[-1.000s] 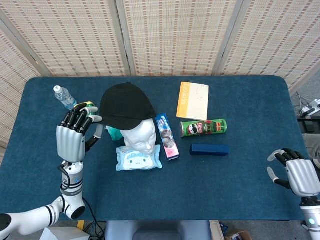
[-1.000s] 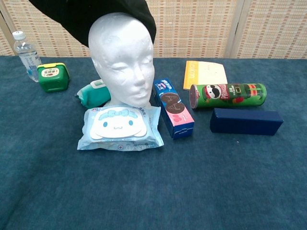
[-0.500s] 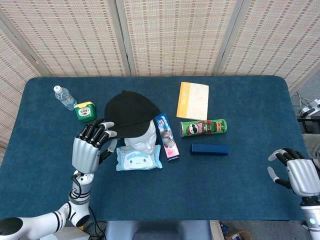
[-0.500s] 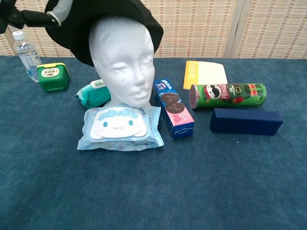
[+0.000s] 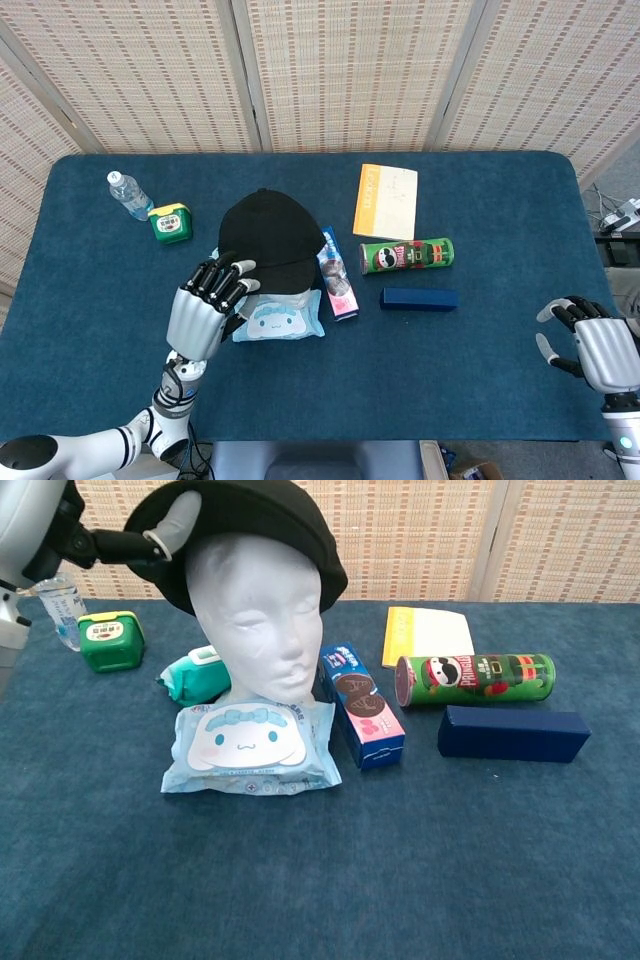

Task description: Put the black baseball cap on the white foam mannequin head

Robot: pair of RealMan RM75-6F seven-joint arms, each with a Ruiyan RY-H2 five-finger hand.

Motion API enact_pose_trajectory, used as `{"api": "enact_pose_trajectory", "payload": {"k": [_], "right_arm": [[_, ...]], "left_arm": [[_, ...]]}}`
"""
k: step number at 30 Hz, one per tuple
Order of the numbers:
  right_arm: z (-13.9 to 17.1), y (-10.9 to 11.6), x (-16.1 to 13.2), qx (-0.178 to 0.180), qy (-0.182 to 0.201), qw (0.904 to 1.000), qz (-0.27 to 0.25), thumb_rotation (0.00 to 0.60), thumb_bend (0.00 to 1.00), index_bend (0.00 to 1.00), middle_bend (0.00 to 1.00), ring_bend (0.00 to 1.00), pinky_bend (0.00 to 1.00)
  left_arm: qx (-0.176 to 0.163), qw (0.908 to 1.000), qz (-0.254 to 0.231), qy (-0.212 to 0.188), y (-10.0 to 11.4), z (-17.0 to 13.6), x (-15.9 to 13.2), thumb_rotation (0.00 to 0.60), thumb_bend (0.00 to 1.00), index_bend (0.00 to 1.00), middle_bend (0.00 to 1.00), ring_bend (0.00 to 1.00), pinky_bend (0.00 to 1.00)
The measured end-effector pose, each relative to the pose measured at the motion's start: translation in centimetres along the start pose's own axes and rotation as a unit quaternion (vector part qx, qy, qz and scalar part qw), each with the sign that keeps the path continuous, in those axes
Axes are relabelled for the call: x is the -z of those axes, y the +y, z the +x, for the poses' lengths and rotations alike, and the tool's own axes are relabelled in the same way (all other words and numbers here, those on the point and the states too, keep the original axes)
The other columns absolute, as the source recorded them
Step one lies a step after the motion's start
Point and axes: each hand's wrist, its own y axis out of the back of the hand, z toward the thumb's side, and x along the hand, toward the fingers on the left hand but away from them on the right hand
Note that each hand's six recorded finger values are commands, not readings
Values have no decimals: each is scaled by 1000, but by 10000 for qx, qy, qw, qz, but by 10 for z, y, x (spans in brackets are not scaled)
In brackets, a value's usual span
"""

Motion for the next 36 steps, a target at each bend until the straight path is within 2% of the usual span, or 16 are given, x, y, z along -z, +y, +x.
{"api": "enact_pose_trajectory", "payload": {"k": [8,18,23,29,33,36], "right_arm": [[0,2,1,25,-1,10000,-55,600,369,456,404,284,332],[0,1,1,11,-3,10000,-37,600,368,456,404,284,332],[0,2,1,13,-7,10000,-40,600,368,456,404,284,332],[-1,2,2,17,-16,10000,-58,600,369,456,404,284,332],[-1,2,2,15,-21,10000,-58,600,369,456,404,284,332],[-1,2,2,11,-22,10000,-51,600,368,455,404,284,332]], "left_arm": [[17,9997,180,-141,-9,-12,-10,600,359,861,425,292,427],[222,9989,193,-356,-14,-33,-19,600,360,830,425,292,427],[356,9981,240,-443,-16,-43,-21,600,359,757,425,292,427],[584,9966,368,-451,-21,-52,-20,600,352,587,425,286,423],[795,9944,473,-518,-25,-60,-20,600,317,476,425,275,415],[907,9930,551,-526,-27,-64,-19,600,285,435,421,267,405]]}}
